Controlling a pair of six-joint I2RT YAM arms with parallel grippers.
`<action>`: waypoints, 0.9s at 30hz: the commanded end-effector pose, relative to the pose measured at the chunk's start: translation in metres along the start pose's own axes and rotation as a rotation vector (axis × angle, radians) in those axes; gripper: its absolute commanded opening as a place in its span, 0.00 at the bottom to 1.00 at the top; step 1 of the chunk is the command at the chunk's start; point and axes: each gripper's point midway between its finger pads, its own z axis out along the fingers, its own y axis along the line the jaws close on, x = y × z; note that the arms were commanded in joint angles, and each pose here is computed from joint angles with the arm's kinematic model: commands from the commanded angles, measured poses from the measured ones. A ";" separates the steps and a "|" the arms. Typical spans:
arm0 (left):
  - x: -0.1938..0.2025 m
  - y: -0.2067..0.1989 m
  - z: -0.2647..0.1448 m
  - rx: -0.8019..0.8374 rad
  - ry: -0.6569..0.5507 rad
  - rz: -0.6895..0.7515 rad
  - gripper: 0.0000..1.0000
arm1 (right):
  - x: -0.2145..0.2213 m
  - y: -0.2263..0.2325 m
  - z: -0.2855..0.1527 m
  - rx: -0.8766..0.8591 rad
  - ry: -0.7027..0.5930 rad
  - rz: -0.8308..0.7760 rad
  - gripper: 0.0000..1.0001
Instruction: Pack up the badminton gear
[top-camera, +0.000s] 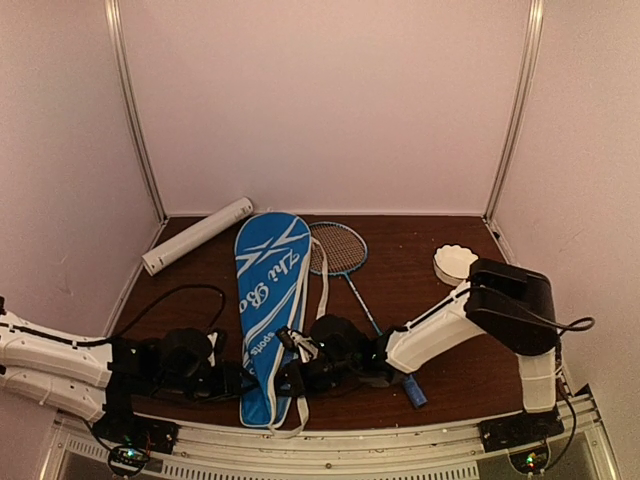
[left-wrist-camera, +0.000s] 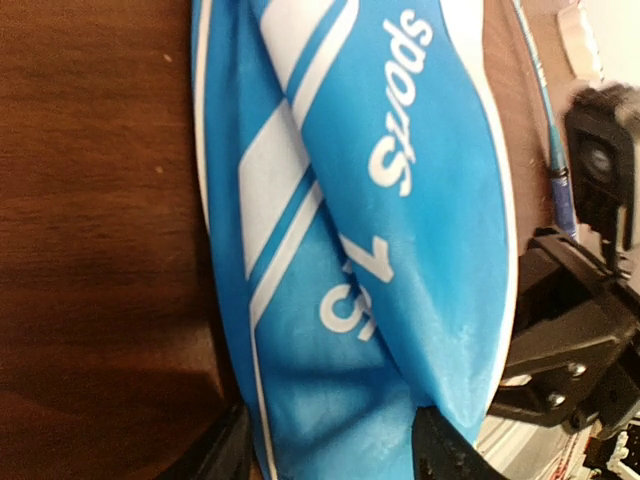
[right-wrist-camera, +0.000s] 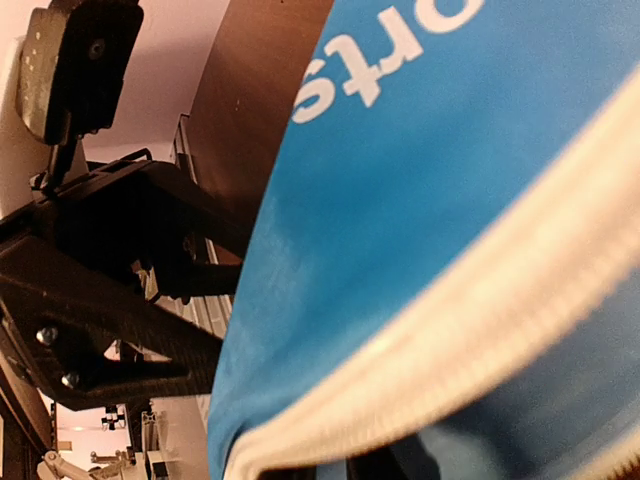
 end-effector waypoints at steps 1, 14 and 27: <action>-0.014 0.012 -0.016 -0.046 -0.070 -0.003 0.59 | -0.021 -0.007 -0.043 0.145 -0.074 -0.094 0.22; -0.070 -0.025 -0.032 -0.154 -0.053 0.329 0.62 | -0.073 -0.052 -0.174 0.421 -0.145 -0.168 0.42; -0.107 -0.057 -0.018 -0.141 -0.052 0.445 0.57 | -0.129 -0.136 -0.225 0.576 -0.062 -0.045 0.35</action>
